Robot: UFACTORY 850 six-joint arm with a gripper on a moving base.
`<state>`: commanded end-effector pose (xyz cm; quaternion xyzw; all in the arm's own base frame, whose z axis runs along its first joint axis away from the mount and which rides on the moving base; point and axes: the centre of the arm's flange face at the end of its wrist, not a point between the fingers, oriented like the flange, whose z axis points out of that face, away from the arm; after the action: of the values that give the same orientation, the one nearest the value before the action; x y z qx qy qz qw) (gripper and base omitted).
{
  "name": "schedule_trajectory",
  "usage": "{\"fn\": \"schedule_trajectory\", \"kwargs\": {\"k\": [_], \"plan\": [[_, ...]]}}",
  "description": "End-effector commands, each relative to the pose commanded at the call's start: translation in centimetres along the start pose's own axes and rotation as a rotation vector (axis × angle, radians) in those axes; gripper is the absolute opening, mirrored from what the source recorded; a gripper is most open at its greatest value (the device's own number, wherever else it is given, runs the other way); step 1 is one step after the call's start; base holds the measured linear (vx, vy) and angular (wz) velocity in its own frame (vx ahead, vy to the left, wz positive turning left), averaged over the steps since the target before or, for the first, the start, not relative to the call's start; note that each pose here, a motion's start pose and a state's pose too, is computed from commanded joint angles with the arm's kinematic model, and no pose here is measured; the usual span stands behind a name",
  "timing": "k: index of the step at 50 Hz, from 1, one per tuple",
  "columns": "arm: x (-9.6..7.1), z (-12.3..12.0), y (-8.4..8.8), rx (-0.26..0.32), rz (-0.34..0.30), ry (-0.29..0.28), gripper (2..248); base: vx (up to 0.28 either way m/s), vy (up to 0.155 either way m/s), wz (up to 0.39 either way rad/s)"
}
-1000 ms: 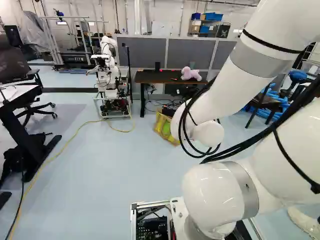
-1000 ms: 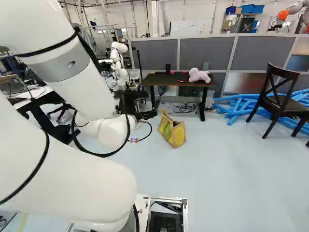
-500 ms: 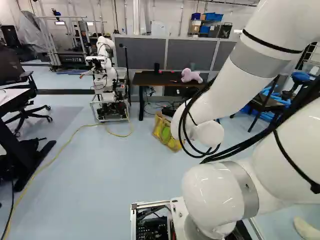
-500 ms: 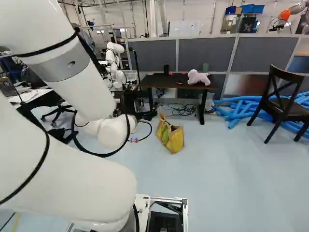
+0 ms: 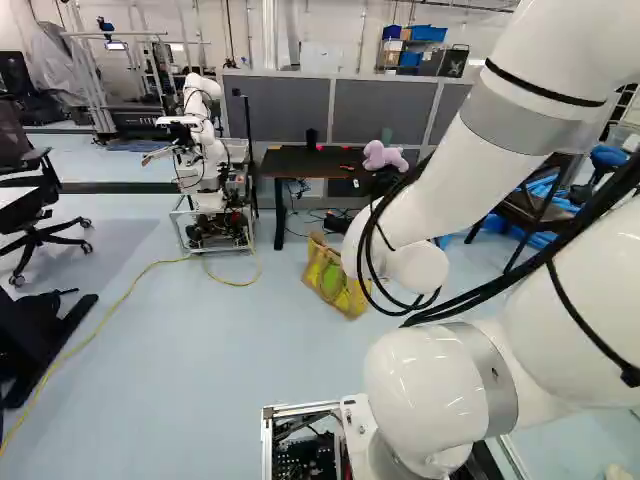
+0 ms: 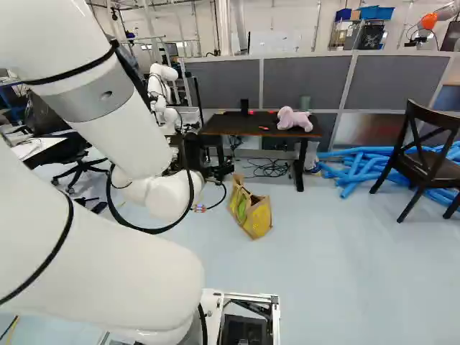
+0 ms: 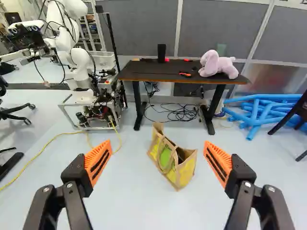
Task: Pick up the bag on the ground and place it on the table
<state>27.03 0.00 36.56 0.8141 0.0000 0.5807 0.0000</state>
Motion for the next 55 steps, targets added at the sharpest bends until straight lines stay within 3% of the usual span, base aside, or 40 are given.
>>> {"fn": "schedule_trajectory", "kwargs": {"k": [55], "plan": [[0.00, 0.00, 0.00, 0.000, 0.000, 0.000, 247, 0.210, -0.013, -0.012]]}}
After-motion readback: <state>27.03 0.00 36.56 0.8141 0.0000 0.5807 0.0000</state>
